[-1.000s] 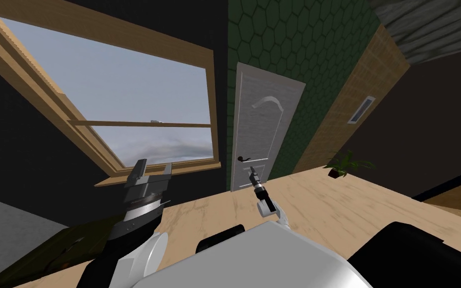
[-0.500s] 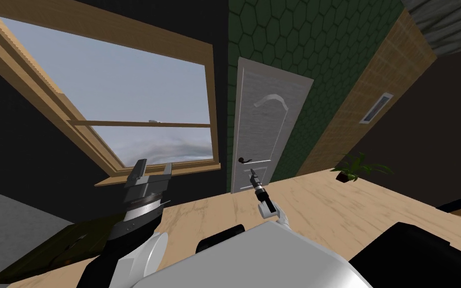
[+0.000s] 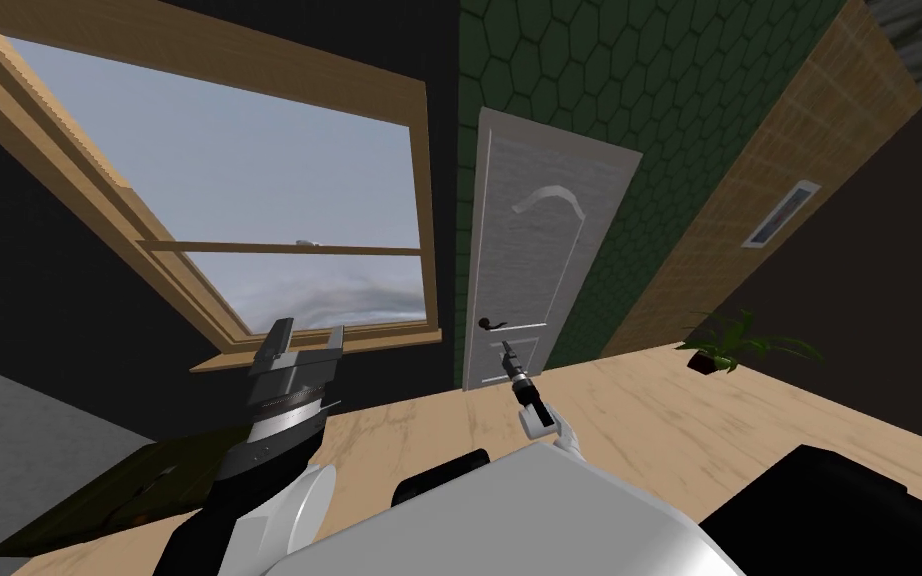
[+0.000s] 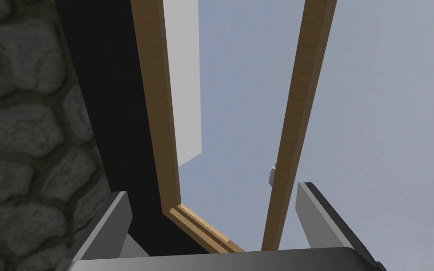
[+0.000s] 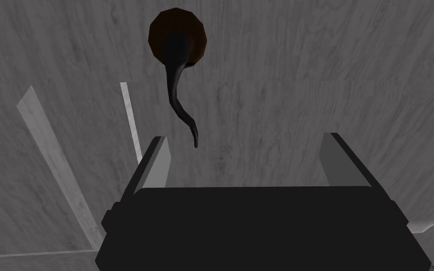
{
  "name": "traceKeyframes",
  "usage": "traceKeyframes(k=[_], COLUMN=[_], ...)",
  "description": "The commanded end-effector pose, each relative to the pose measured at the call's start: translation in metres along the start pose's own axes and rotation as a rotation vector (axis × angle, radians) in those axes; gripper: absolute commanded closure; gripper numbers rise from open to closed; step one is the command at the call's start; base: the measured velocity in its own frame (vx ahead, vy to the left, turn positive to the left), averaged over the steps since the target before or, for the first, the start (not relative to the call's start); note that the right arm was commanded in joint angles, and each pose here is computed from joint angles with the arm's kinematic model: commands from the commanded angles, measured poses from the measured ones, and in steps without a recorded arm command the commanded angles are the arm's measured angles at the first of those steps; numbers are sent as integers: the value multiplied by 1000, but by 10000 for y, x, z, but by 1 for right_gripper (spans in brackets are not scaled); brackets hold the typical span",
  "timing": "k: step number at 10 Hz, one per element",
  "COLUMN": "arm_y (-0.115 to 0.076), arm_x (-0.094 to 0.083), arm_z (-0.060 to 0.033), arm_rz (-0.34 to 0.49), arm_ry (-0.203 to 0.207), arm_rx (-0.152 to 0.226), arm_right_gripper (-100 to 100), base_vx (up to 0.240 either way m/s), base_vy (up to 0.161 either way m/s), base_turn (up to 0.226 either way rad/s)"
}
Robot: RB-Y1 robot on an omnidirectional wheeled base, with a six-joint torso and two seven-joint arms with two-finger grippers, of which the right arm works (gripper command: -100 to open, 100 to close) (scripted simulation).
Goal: Pull the door open
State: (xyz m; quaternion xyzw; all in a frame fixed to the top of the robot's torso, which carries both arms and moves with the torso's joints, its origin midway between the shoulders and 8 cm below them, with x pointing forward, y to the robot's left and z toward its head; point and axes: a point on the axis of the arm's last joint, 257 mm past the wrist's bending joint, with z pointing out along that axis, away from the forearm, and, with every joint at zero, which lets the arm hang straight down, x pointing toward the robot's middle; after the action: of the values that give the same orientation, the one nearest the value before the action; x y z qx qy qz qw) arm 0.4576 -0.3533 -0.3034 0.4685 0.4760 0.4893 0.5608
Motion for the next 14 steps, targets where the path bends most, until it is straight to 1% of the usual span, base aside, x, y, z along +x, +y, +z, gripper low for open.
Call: traceKeyframes(k=[1, 6, 8, 9, 10, 11, 12, 13, 14], arm_y=[-98, -378, -515, -479, -509, -517, -533, -540, -551], arm_x=[-37, -175, -251, -231, -398, -458, -592, -664, -810], arm_z=[-19, -80, -119, -128, -181, -200, -243, -267, -317], arm_rz=[-5, -19, -27, -25, -26, -26, -26, -27, -28], arm_ry=[-3, -13, -20, -18, -38, -46, -63, -72, -90], arm_rx=[18, 78, 108, 99, 104, 106, 108, 109, 111], arm_right_gripper=[-100, -100, -100, -100, -100, -100, -100, -100, -100], base_vx=[42, 69, 93, 43, 127, 197, 175, 161, 171], base_vy=[-35, -54, -68, -35, 34, 41, 12, 21, 25], base_turn=[39, 53, 68, 18, 167, 134, 141, 118, 149])
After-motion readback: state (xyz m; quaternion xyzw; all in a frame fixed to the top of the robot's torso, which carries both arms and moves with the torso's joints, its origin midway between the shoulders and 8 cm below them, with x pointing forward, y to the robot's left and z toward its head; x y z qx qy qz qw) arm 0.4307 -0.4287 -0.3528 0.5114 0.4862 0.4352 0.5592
